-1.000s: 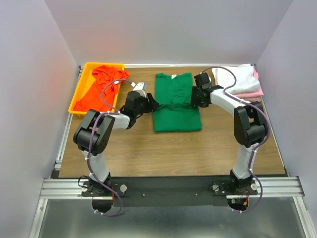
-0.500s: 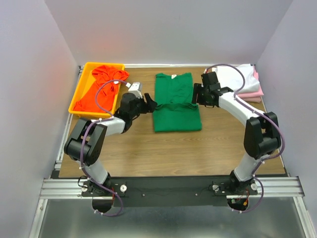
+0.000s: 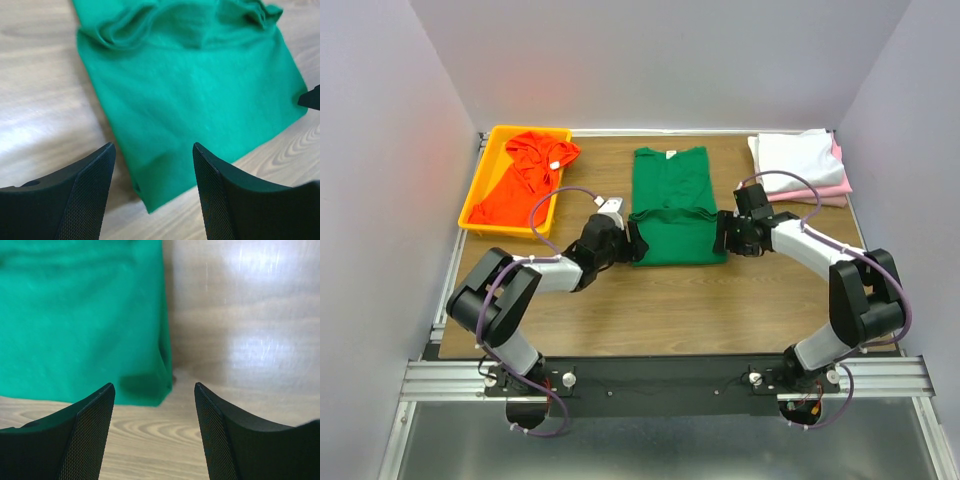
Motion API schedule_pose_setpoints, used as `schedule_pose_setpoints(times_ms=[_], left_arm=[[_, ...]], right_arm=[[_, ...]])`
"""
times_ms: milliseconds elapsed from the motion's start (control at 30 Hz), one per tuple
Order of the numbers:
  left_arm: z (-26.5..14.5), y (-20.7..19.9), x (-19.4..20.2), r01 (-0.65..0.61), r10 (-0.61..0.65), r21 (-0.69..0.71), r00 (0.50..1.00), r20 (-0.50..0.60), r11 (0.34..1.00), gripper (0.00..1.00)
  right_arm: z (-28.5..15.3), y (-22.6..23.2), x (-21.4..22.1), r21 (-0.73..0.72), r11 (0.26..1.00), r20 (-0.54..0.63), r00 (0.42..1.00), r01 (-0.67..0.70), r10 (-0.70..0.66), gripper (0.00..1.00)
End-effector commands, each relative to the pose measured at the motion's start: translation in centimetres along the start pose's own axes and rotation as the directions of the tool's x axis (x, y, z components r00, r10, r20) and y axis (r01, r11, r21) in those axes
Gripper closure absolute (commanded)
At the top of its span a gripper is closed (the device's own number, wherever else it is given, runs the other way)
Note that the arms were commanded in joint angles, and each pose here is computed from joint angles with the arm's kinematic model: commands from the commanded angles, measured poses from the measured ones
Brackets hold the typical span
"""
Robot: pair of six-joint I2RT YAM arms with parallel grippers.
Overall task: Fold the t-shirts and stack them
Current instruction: Fold the tshirt
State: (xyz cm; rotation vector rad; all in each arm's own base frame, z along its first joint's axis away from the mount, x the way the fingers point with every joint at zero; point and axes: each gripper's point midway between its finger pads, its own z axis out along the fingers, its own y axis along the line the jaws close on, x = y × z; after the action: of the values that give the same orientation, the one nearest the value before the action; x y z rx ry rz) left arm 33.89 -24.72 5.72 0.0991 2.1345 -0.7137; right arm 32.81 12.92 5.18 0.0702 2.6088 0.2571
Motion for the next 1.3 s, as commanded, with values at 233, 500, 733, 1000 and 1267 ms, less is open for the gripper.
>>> schedule_pose_setpoints(times_ms=[233,500,733,1000,1267], left_arm=[[-0.6,1.4,2.3,0.013,-0.017,-0.153,1.000,-0.027,0.988,0.29],[-0.8,1.4,3.0,0.013,-0.019,-0.151,0.999,-0.044,0.989,0.30],[-1.0,1.5,3.6,0.015,-0.023,-0.149,0.998,-0.051,0.989,0.33],[-1.2,1.2,4.1,0.017,-0.026,-0.140,0.998,-0.065,0.990,0.41],[-1.4,0.5,5.1,0.025,-0.034,-0.114,0.996,-0.087,0.993,0.46]], right_arm=[[0.5,-0.1,1.8,-0.027,0.999,-0.011,0.999,-0.036,0.035,0.30],[2.1,-0.5,2.6,-0.008,0.999,-0.038,0.999,-0.038,0.037,0.49],[3.1,-0.8,3.5,-0.001,1.000,-0.065,0.997,-0.030,0.030,0.55],[3.3,-0.8,4.2,-0.009,0.999,-0.084,0.996,-0.036,0.035,0.67],[3.3,-0.8,4.4,-0.011,0.999,-0.088,0.996,-0.033,0.032,0.68]])
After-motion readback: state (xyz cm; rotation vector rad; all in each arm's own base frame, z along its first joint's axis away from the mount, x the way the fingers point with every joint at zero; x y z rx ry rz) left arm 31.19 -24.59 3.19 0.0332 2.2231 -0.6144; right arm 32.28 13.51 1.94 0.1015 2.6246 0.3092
